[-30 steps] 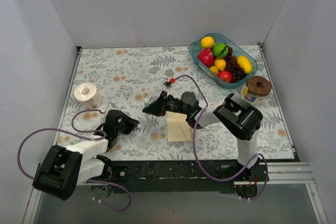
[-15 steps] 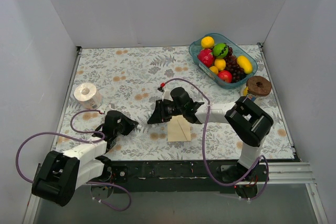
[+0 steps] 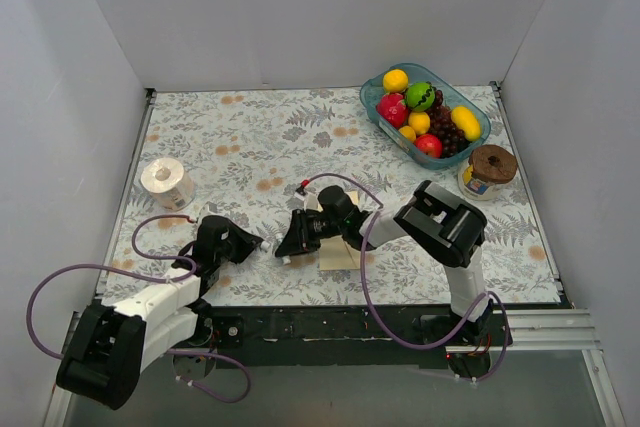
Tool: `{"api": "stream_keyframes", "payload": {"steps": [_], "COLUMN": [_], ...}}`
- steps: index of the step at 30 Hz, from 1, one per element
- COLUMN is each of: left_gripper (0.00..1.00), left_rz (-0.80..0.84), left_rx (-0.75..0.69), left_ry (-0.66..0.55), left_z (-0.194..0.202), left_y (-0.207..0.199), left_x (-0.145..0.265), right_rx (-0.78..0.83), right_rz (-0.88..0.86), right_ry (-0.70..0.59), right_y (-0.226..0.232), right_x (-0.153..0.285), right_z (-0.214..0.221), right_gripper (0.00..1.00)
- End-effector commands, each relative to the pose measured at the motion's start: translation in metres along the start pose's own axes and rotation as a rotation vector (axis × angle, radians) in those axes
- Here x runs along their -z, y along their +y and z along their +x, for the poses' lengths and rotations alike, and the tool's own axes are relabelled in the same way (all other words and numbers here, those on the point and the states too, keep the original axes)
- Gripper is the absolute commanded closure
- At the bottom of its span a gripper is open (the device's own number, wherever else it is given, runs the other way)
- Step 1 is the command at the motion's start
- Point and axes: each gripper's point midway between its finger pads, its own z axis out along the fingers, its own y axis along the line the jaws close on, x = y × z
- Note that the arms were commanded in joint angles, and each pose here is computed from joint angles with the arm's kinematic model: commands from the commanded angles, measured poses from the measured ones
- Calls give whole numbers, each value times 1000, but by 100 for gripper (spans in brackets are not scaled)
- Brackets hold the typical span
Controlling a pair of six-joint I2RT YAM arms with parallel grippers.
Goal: Place the letter into the envelope and seal it
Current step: Move the solid glue cap to the center of the board.
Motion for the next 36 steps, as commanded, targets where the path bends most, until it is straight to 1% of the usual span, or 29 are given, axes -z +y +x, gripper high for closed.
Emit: {"api": "stream_keyframes", "payload": {"steps": [1, 22, 25, 26, 27, 28, 29, 31, 32, 33, 34, 35, 36], "left_gripper": [100, 100, 100, 100, 100, 99, 96, 92, 82, 77, 71, 65, 49], "left_rz": [-15, -9, -23, 9, -13, -27, -43, -30, -48, -41, -45, -59, -36], "left_rx": [13, 12, 1, -20, -34, -48, -82, -116, -142, -154, -166, -206, -228], "left_ry": [15, 26, 12, -17, -10, -51, -109, -195, -253, -289, -316, -349, -379], "left_z": [5, 8, 3, -8, -9, -19, -35, -63, -77, -91, -99, -109, -120], "left_y": [6, 5, 4, -13, -12, -16, -21, -47, -51, -66, -72, -75, -92], "left_x": [5, 8, 9, 10, 14, 15, 18, 31, 36, 44, 48, 52, 60], "right_rx": [21, -21, -7, -4, 17, 28, 37, 71, 82, 109, 123, 128, 156], "right_rz": [-118, -94, -113, -105, -118, -106, -99, -95, -65, -70, -65, -29, -31], "right_ry": [-25, -60, -73, -81, -106, -112, -121, -155, -152, -178, -190, -198, -222], "right_y": [30, 18, 26, 25, 35, 34, 35, 47, 43, 54, 58, 53, 66], "right_x": [-9, -28, -22, -18, -9, -4, 2, 18, 23, 34, 40, 45, 56], "right_z": [-11, -26, -29, -29, -37, -38, -41, -54, -54, -61, -64, -65, -68], "right_gripper": [99, 99, 99, 99, 99, 99, 99, 99, 99, 99, 99, 99, 99]}}
